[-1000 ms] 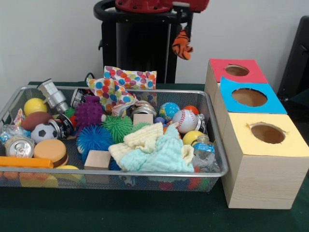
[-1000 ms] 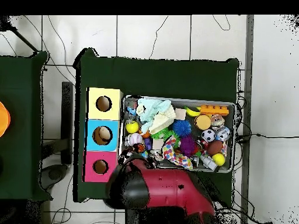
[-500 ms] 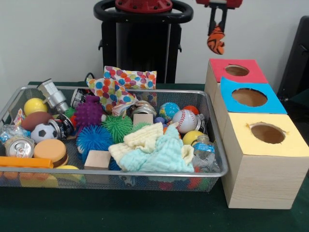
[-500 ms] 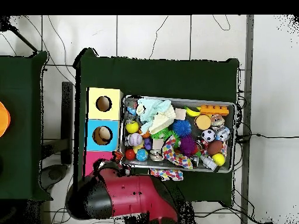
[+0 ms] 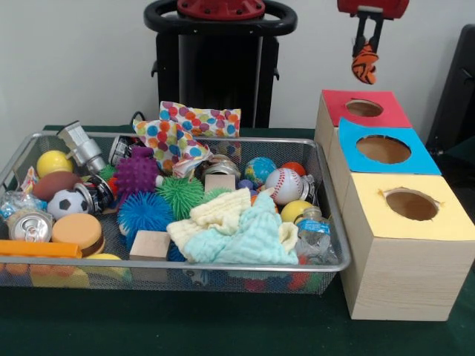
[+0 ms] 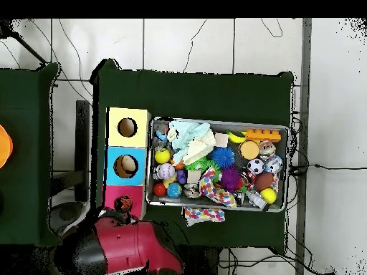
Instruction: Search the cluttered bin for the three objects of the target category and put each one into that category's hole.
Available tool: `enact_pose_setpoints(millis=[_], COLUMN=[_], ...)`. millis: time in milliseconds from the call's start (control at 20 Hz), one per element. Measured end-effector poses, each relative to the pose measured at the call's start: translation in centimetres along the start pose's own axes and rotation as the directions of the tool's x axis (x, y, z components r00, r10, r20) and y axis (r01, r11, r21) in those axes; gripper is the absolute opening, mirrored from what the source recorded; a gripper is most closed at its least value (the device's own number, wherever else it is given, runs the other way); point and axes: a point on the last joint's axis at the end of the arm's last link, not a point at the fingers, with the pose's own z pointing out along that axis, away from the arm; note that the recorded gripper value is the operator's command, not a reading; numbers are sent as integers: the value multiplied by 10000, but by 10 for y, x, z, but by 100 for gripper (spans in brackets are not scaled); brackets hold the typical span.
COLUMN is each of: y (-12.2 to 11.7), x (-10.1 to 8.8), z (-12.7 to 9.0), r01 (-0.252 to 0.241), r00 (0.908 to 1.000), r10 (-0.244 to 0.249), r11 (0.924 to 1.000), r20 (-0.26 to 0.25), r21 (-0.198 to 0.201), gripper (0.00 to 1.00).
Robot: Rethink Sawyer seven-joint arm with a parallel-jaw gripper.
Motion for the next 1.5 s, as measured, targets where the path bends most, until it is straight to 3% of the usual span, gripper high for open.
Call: enact_pose_setpoints(millis=[150, 450, 600, 750, 950, 1500], y=[6, 1, -13, -24, -30, -26], x=[6, -7, -19, -24, -28, -26], z=[12, 46, 69, 79, 81, 80], r01=[-311, -765, -1144, -1393, -1649, -1710], r00=[9995, 9960, 9904, 9875, 9841, 9829], r10=[311, 780, 1180, 1425, 1676, 1737], r11=[9995, 9964, 9921, 9890, 9851, 9841], r20=[-54, 431, 716, 675, 593, 610], r21=[-11, -366, -520, -497, -485, -468], gripper=[0, 0, 0, 0, 0, 0])
